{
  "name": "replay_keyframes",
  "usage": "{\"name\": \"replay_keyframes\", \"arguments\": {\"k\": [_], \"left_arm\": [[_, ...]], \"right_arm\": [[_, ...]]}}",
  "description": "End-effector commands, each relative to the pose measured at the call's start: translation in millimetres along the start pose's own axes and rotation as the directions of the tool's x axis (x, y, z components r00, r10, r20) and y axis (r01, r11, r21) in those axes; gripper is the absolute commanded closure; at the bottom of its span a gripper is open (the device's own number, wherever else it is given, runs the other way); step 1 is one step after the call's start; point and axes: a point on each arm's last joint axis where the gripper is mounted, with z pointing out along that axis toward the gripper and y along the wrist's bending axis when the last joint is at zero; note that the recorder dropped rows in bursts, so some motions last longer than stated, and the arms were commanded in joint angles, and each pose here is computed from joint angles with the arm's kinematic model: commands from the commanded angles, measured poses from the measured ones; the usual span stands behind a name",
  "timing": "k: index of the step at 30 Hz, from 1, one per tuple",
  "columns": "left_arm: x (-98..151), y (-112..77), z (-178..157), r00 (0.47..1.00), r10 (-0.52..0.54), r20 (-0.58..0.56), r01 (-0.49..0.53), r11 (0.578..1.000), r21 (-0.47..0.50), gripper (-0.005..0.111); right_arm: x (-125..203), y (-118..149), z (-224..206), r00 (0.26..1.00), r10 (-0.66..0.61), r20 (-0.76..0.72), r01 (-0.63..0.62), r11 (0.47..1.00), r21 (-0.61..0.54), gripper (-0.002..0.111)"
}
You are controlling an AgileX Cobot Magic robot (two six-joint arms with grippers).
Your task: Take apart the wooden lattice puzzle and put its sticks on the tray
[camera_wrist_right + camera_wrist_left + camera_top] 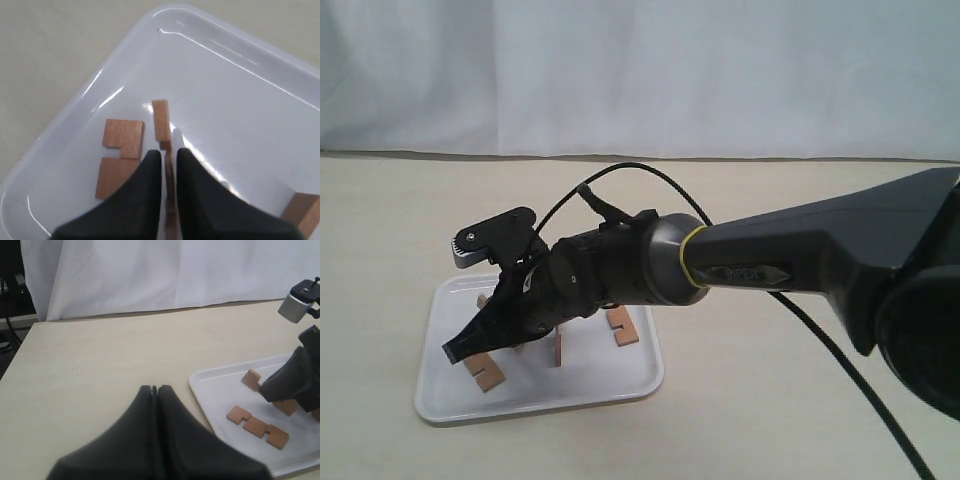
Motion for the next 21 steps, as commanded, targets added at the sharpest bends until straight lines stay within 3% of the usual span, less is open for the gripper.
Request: {"name": "replay_keyframes", "arguments": {"k": [1, 6, 12, 14, 17, 21], "left_arm": [[0, 0.2, 0, 1.000, -0.004, 0.004, 0.004, 1.000, -0.004, 0.107], [0, 0.2, 0, 1.000, -0.004, 0.004, 0.004, 1.000, -0.004, 0.107], [0, 0.2, 0, 1.000, -0.004, 0.004, 0.004, 1.000, -0.004, 0.107], [0, 0.2, 0, 1.000, -0.004, 0.004, 0.004, 1.000, -0.004, 0.107], [0, 0.2, 0, 1.000, -0.004, 0.004, 0.004, 1.000, -0.004, 0.107], [0, 0.2, 0, 1.000, -0.004, 0.004, 0.004, 1.000, -0.004, 0.107]], "right_arm": [[0, -2, 1, 1.000, -0.003, -0.009, 0.003, 1.000, 0.005, 0.082], [-5, 0, -7, 1.000, -0.014, -0.003, 0.014, 1.000, 0.001, 0.064], [-21, 4, -51, 0.966, -0.253, -0.049, 0.253, 0.967, 0.003, 0.064], [-22, -4, -65, 0.938, -0.330, -0.107, 0.337, 0.941, 0.047, 0.072], [-23, -29, -83, 0.922, -0.327, -0.209, 0.358, 0.924, 0.133, 0.101], [-17, -76, -103, 0.942, -0.160, -0.294, 0.224, 0.954, 0.200, 0.104]]}}
